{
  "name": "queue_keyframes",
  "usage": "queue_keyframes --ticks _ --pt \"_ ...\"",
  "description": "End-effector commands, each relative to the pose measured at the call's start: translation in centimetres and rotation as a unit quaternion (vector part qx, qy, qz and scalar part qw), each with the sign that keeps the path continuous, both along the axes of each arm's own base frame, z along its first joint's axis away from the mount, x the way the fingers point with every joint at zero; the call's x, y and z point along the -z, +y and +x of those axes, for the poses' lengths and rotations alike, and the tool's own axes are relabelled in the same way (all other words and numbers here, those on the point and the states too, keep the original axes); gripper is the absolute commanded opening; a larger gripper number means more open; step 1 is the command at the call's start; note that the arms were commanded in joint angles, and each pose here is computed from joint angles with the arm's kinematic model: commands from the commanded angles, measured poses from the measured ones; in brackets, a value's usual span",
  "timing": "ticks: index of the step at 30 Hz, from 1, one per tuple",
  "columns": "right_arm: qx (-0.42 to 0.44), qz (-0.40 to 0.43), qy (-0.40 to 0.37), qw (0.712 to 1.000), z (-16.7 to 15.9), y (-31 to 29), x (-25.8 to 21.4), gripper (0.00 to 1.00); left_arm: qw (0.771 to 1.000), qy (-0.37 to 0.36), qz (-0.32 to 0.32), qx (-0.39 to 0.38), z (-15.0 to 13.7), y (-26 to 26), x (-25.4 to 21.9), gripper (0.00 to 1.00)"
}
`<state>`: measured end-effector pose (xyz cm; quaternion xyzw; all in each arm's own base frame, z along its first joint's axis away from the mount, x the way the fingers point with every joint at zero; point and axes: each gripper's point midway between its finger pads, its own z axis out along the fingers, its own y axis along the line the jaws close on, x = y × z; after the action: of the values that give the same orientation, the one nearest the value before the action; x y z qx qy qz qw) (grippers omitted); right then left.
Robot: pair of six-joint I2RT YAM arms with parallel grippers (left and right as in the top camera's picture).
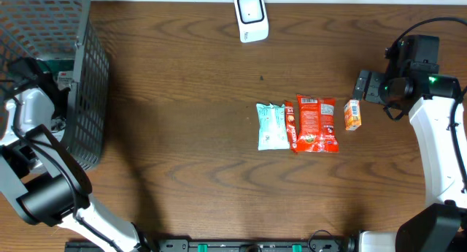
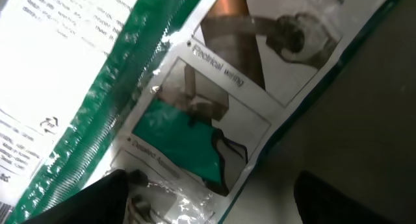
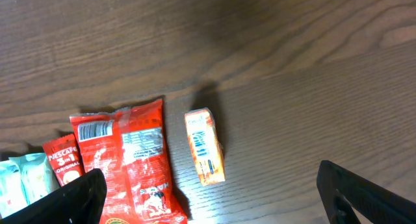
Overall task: Scan the item barcode
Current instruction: 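Grasp the green 3M gloves packet in the basket with the left gripper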
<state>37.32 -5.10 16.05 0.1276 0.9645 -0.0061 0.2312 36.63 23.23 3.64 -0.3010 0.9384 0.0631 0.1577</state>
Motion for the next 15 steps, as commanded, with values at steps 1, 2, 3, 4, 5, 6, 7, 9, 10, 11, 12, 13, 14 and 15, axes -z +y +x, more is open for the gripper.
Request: queue_keyframes --ticks 1,2,3,4,5,6,7,9,10,11,12,13,14,15 --pt "0.009 0.004 -0.007 1.0 0.2 -0.2 -0.5 0.99 0.999 0.024 0.029 -0.015 -1.3 0.8 0.7 0.86" --pt "0.009 0.004 -0.008 1.0 0.2 -0.2 -0.5 0.99 0.999 0.023 0.029 -0.015 -1.3 0.8 0.9 0.86" --pt "0.009 0.004 -0.008 1.0 0.2 -0.2 -0.5 0.99 0.999 0.022 0.03 -0.015 -1.3 0.7 1.1 0.86" --pt "0.009 0.004 -0.008 1.0 0.2 -0.2 -0.5 0.99 0.999 0.022 0.03 -0.015 -1.4 0.6 1.4 0.86" --pt "0.009 0.004 -0.008 1.0 0.2 -0.2 -0.5 0.99 0.999 0.021 0.03 -0.015 -1.5 0.6 1.7 0.86" --pt "0.009 0.004 -0.008 1.0 0.2 -0.2 -0.5 0.99 0.999 0.021 0.03 -0.015 -1.7 0.5 2.0 0.86" --pt "0.009 0.004 -0.008 1.0 0.2 -0.2 -0.5 0.99 0.999 0.021 0.029 -0.017 -1.8 0.4 2.3 0.86" --pt "0.009 0.004 -0.008 1.0 0.2 -0.2 -0.5 0.99 0.999 0.02 0.03 -0.018 -2.0 0.3 3.0 0.86" --pt "0.009 0.004 -0.008 1.0 0.2 -0.2 -0.5 0.99 0.999 0.019 0.03 -0.019 -2.1 0.3 3.3 0.86" --pt "0.009 0.004 -0.008 1.0 0.2 -0.2 -0.5 0.99 0.999 0.019 0.033 -0.019 -2.2 0.3 3.5 0.85" --pt "0.009 0.004 -0.008 1.0 0.2 -0.2 -0.5 0.99 0.999 0.022 0.036 -0.021 -2.4 0.4 3.7 0.8" --pt "0.009 0.004 -0.008 1.0 0.2 -0.2 -0.5 0.99 0.999 0.025 0.042 -0.023 -2.6 0.5 3.7 0.74" --pt "0.009 0.004 -0.008 1.0 0.2 -0.2 -0.5 0.99 0.998 0.029 0.049 -0.026 -2.8 0.7 3.7 0.65" --pt "0.009 0.004 -0.008 1.0 0.2 -0.2 -0.5 0.99 0.998 0.031 0.053 -0.028 -2.8 0.9 3.7 0.59"
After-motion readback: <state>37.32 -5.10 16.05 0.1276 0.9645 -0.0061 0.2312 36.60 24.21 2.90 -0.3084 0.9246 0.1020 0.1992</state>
